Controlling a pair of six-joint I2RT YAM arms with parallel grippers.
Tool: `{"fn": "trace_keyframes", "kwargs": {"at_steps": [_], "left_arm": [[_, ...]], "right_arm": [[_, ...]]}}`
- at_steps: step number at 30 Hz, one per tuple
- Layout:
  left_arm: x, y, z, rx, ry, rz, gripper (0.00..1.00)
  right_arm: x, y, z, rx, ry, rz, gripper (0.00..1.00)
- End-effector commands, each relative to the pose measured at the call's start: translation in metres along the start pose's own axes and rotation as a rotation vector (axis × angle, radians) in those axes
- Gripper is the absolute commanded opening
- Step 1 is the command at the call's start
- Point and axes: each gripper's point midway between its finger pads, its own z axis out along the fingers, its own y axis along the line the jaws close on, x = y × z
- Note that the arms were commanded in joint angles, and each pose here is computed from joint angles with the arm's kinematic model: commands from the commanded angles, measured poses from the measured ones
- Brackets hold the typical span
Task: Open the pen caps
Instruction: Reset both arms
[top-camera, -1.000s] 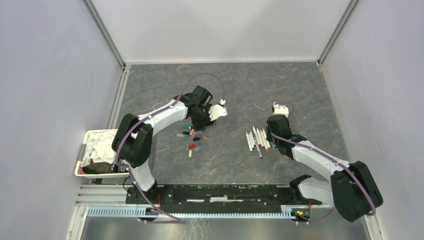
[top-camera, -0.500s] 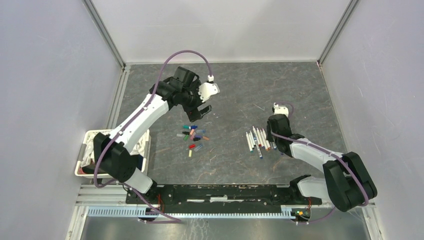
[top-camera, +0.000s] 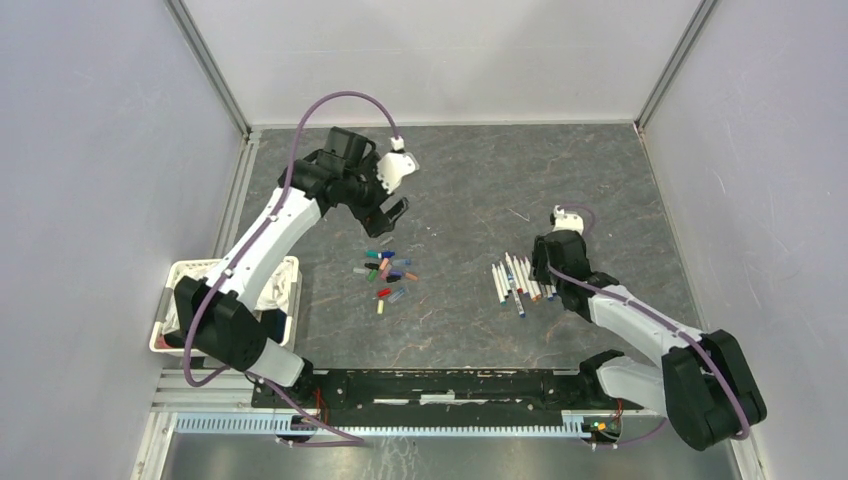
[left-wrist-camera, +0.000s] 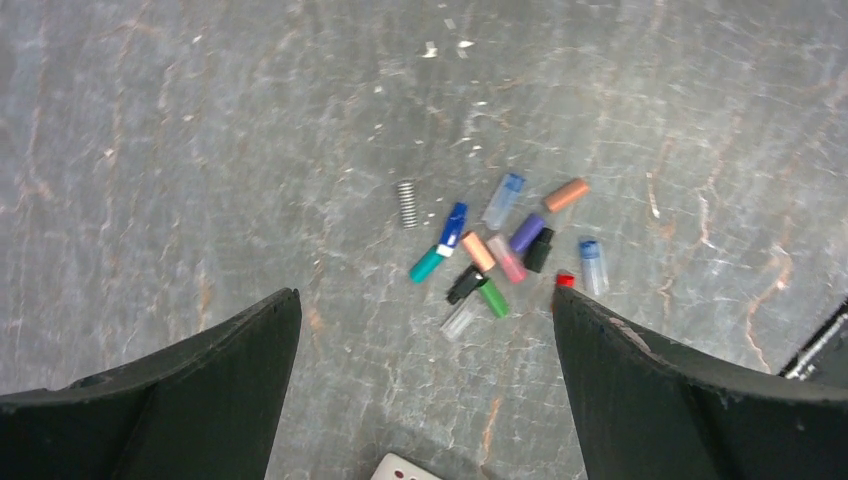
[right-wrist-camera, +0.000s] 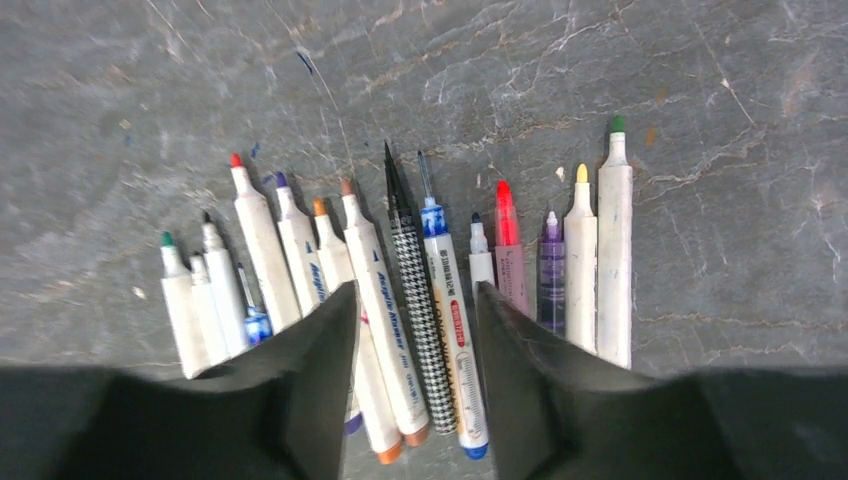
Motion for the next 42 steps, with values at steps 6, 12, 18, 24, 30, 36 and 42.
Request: {"fn": "trace_keyframes", "kwargs": {"at_steps": [6,12,18,24,30,36,42], "left_arm": [[0.017,0.100,-0.029,-0.399,-0.117,-0.336,1.00],[0.051,0.111,0.003,-0.531,-0.206,-0.441,1.00],[0.084,0.093,0.044,-0.499,-0.336,-0.469,1.00],[0.108,0.088,0.065,-0.487,-0.438,-0.493,1.00],[0.118,0.081,0.069,-0.473,-0.510,-0.510,1.00],[0.124,0.068,0.055,-0.523,-0.594,-0.475,1.00],[0.131,0.069,0.049,-0.578,-0.575,-0.444,1.00]], "right_arm": [[-0.073,-0.030,-0.030,0.163,-0.178,0.087,0.97],[-0.080,-0.101,-0.051,0.534,-0.337,0.147,0.98],[-0.054,-0.143,-0.057,0.743,-0.420,0.099,0.98],[-0.029,-0.166,-0.062,0.842,-0.481,0.117,0.95],[-0.021,-0.176,-0.064,0.848,-0.526,0.076,0.98],[-0.021,-0.179,-0.062,0.802,-0.570,0.065,0.98],[-0.025,-0.179,-0.059,0.802,-0.570,0.067,0.98]]}}
